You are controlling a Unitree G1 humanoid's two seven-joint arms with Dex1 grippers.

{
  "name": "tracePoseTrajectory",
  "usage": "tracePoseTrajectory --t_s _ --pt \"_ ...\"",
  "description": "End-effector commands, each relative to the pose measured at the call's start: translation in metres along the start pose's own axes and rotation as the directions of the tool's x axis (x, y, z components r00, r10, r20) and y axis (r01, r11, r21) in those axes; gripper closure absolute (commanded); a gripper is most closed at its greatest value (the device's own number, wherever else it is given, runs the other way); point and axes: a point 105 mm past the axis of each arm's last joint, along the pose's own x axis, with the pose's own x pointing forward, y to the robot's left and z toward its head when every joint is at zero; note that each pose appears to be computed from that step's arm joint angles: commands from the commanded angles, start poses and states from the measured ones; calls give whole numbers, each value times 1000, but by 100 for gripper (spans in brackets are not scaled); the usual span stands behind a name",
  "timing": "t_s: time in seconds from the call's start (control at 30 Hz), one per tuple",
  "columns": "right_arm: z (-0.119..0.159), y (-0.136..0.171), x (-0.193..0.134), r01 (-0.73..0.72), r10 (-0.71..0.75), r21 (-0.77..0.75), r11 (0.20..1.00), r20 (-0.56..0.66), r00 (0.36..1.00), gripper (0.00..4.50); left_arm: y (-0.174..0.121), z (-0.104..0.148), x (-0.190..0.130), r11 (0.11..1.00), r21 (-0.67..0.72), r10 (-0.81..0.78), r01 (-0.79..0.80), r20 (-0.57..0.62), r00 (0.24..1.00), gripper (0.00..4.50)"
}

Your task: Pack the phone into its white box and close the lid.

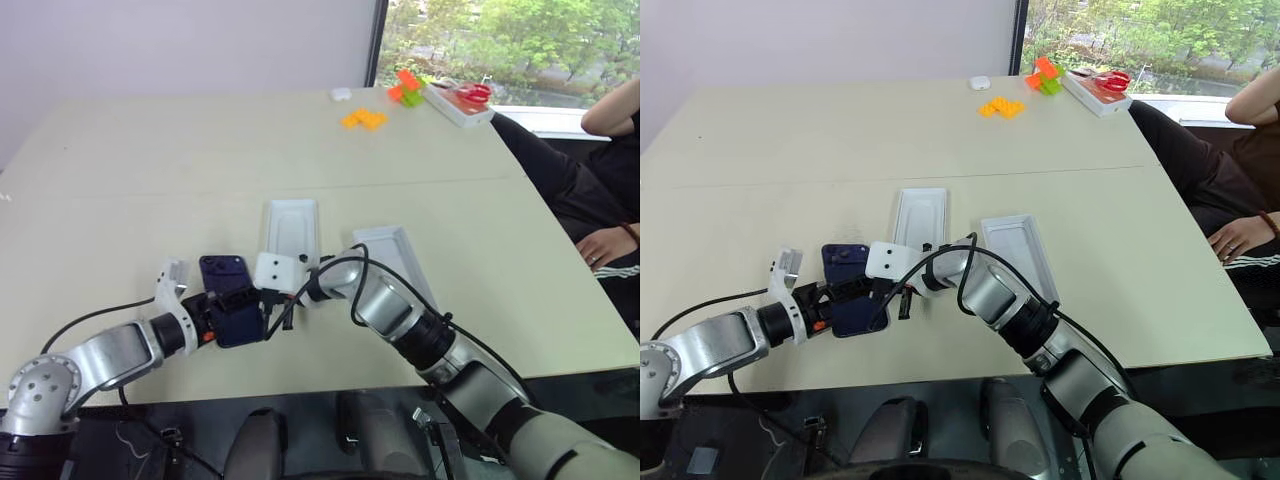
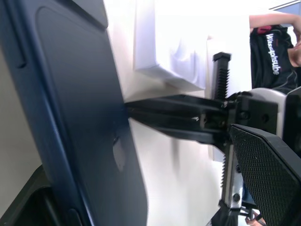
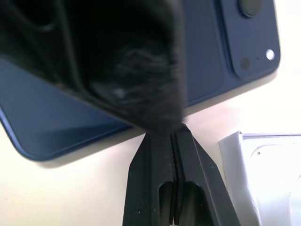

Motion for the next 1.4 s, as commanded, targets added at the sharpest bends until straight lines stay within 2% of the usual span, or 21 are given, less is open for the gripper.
tracePoseTrajectory --t_s 0.03,0.4,0.5,0.67,1.0,1.1,1.13,1.27,1.4 --pt "4 6 4 -32 32 -4 999 11 999 450 -8 0 -2 1000 18 -21 21 -6 1000 5" --pt "4 4 4 -21 21 1 1000 9 1000 450 16 12 -20 996 0 86 -86 46 995 5" --pt "4 5 4 -23 23 -1 1000 10 1000 450 17 11 -21 996 -3 85 -85 44 995 94" --pt "3 5 3 -21 21 -1 1000 7 1000 450 16 9 -19 996 -1 84 -84 40 996 344" --pt "3 2 2 -5 5 -12 1000 2 1000 450 15 15 -25 998 -36 60 -57 96 994 344" --pt "4 -4 -3 13 -13 -11 1000 6 1000 450 15 17 -26 998 -43 56 -51 111 992 435" --pt "4 -5 -5 19 -19 -3 1000 8 1000 450 15 16 -27 998 -42 55 -51 111 992 449" --pt "4 -10 -21 42 -42 -15 999 12 999 450 13 17 -29 998 -33 56 -52 121 991 449" --pt "6 -9 -48 50 -48 -64 997 30 998 450 7 27 -38 1000 -25 20 -16 194 981 449"
